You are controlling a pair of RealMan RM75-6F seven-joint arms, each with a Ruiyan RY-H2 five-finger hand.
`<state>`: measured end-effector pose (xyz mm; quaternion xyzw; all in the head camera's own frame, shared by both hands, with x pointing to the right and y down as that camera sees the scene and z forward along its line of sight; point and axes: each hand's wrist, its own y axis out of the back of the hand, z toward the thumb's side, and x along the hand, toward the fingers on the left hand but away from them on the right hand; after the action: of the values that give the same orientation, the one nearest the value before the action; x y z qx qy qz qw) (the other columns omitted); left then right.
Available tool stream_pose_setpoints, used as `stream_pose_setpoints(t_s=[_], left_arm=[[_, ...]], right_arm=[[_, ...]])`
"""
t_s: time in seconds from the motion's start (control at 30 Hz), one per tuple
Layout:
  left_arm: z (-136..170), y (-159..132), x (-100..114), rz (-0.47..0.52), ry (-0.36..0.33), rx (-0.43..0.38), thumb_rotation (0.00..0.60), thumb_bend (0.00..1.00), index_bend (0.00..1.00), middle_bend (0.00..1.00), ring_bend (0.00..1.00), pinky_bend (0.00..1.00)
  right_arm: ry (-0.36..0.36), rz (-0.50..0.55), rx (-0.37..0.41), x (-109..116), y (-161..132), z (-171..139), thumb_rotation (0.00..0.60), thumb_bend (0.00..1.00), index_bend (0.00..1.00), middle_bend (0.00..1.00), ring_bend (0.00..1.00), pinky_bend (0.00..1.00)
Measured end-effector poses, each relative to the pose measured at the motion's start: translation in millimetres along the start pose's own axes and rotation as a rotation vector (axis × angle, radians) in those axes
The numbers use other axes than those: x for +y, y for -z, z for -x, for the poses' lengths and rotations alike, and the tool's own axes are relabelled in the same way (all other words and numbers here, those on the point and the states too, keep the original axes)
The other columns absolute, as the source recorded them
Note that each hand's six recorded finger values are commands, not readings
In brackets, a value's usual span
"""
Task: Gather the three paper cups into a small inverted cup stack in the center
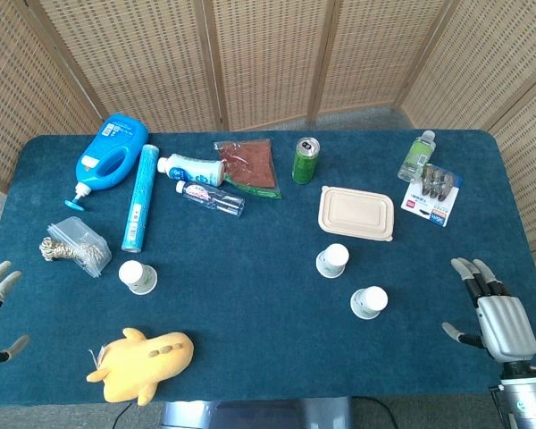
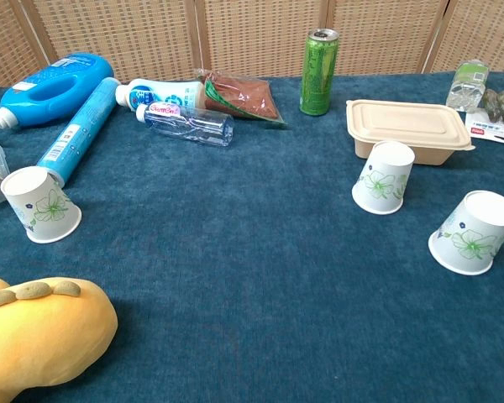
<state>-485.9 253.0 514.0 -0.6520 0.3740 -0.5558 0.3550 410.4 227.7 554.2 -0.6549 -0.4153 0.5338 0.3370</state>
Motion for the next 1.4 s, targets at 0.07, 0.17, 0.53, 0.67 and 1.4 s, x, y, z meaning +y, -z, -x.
stream_pose_setpoints(t_s=[0.07, 0.17, 0.53, 0.67, 1.4], left_arm=[[0, 0, 0, 0.000, 0.000, 0.000, 0.600, 0.25, 0.00, 0.00, 0.00, 0.00], [0, 0, 0, -0.001, -0.002, 0.001, 0.600, 0.26, 0.00, 0.00, 0.00, 0.00], [-2, 0, 4, 0.007, -0.008, -0.004, 0.600, 0.26, 0.00, 0.00, 0.00, 0.00], [-2, 1, 6, 0.020, -0.005, 0.000, 0.600, 0.26, 0.00, 0.00, 0.00, 0.00], [3, 3, 11, 0.027, -0.019, 0.018, 0.600, 0.26, 0.00, 0.00, 0.00, 0.00]], right_arm=[[-0.001, 0.000, 0.000, 0, 0, 0, 0.600, 0.17, 0.06, 0.12, 0.07, 0.26], [-0.002, -0.002, -0.001, -1, 1, 0, 0.600, 0.17, 0.06, 0.12, 0.07, 0.26], [-0.019, 0.012, 0.005, -4, -6, 2, 0.600, 0.17, 0.06, 0.12, 0.07, 0.26], [-0.042, 0.019, 0.014, -8, -9, 2, 0.600, 0.17, 0.06, 0.12, 0.07, 0.24], [-0.282, -0.009, 0.083, -70, -42, 56, 0.600, 0.17, 0.10, 0.15, 0.06, 0.21]])
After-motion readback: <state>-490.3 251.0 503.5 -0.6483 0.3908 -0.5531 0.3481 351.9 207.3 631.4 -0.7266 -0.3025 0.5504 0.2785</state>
